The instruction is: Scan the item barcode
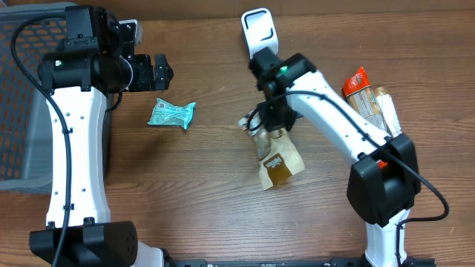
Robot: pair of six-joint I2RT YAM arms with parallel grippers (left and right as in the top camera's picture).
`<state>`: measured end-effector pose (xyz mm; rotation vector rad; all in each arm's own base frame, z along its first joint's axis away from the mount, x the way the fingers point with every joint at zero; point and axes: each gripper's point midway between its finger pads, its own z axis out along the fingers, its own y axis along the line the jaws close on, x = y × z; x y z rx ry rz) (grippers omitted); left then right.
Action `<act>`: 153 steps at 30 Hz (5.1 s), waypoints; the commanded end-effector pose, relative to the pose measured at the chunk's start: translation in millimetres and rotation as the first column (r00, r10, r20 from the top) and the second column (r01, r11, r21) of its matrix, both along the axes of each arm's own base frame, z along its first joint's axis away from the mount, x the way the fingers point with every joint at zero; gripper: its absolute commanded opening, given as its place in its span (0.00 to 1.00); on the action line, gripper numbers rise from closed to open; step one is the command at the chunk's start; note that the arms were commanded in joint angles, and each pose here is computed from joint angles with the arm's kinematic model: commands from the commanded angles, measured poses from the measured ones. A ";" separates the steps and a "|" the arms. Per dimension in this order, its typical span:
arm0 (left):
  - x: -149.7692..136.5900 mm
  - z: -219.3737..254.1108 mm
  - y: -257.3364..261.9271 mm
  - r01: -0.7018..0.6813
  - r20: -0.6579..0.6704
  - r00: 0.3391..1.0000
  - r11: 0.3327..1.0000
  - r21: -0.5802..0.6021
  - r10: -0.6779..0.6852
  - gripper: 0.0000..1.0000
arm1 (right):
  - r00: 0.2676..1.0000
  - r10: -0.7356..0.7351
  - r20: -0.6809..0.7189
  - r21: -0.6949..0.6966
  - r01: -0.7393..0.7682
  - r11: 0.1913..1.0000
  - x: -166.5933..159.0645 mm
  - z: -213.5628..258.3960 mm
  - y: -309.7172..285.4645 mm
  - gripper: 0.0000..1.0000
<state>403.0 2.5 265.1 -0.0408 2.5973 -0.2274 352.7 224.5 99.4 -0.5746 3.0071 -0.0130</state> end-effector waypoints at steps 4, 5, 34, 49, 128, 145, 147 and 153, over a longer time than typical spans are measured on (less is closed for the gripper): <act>2.3 6.1 -2.5 0.002 0.019 1.000 1.000 0.000 -0.002 1.00 | 0.997 0.072 -0.001 0.102 -0.071 0.992 -7.2 -6.8 40.2 0.04; 2.3 6.1 -2.5 0.002 0.019 1.000 1.000 0.000 -0.002 1.00 | 0.997 0.075 -0.004 0.103 -0.074 0.992 -8.3 -10.4 41.6 0.04; 2.3 6.1 -2.5 0.002 0.019 1.000 1.000 0.000 -0.002 1.00 | 0.971 -0.007 -0.241 0.429 0.113 0.896 12.6 -91.4 36.6 0.04; 2.3 6.1 -2.5 0.002 0.019 1.000 1.000 0.000 -0.002 1.00 | 0.929 0.027 -0.370 0.525 0.185 0.831 -0.6 -115.1 55.5 0.16; 2.3 6.1 -2.5 0.002 0.019 1.000 1.000 0.000 -0.002 1.00 | 0.932 -0.203 -0.300 0.208 0.271 0.940 49.2 -20.1 -60.2 0.78; 2.3 6.1 -2.5 0.002 0.019 1.000 1.000 0.000 -0.002 1.00 | 0.852 -0.096 -0.515 0.316 0.293 0.902 -0.7 -59.7 -101.9 0.92; 2.3 6.1 -2.5 0.002 0.019 1.000 1.000 0.000 -0.002 1.00 | 0.846 -0.130 -0.517 0.289 0.315 0.904 -1.7 -69.5 -104.8 0.93; 2.3 6.1 -2.5 0.002 0.019 1.000 1.000 0.000 -0.002 1.00 | 0.847 -0.152 -0.509 0.292 0.336 0.895 0.4 -80.1 -97.6 0.77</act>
